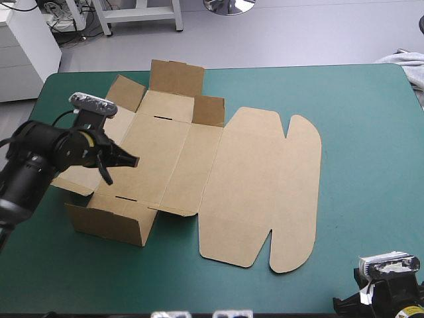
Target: Fold the box
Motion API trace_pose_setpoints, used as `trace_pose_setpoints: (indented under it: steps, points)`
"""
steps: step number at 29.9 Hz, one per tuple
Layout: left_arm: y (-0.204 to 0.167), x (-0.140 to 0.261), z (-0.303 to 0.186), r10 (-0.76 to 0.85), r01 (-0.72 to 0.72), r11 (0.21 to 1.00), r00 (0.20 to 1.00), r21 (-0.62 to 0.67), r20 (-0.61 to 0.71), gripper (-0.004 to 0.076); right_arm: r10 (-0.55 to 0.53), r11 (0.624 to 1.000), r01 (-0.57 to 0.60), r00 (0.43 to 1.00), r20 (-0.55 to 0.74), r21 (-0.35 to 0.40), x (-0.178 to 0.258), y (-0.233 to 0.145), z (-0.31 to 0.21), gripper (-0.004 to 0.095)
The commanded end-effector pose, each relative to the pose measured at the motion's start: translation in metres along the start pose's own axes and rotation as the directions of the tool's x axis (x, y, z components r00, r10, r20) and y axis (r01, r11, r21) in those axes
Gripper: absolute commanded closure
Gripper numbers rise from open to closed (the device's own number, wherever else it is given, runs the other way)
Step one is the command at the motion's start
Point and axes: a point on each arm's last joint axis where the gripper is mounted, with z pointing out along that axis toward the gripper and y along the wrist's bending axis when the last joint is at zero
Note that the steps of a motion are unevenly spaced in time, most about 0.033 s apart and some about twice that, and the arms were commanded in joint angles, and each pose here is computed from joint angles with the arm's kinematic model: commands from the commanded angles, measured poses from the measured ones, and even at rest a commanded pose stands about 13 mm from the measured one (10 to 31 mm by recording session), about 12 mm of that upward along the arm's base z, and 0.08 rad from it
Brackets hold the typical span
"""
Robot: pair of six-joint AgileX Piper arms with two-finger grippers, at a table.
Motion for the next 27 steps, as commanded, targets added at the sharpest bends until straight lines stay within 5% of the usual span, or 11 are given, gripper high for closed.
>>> trace_pose_setpoints:
  steps: [1,8,18,27]
  points:
    - [0.017,-0.026,0.008,-0.037,0.040,0.998,0.996,-0.042,0.075,0.0734,-0.002,1.000,0.002,0.998,0.064,0.001,-0.010,0.000,-0.003,0.0927]
    - [0.071,-0.038,0.047,-0.170,0.171,0.985,0.984,0.001,0.045,0.0734,-0.002,1.000,0.002,0.998,0.064,0.001,-0.010,0.000,-0.003,0.0927]
    - [0.163,-0.004,0.073,-0.335,0.335,0.942,0.942,-0.014,0.002,0.0734,-0.003,1.000,0.003,0.998,0.064,0.004,-0.010,-0.001,-0.003,0.0927]
    - [0.208,0.030,0.092,-0.375,0.376,0.913,0.926,0.155,-0.041,0.0733,-0.003,1.000,0.003,0.998,0.064,0.004,-0.010,-0.001,-0.003,0.0926]
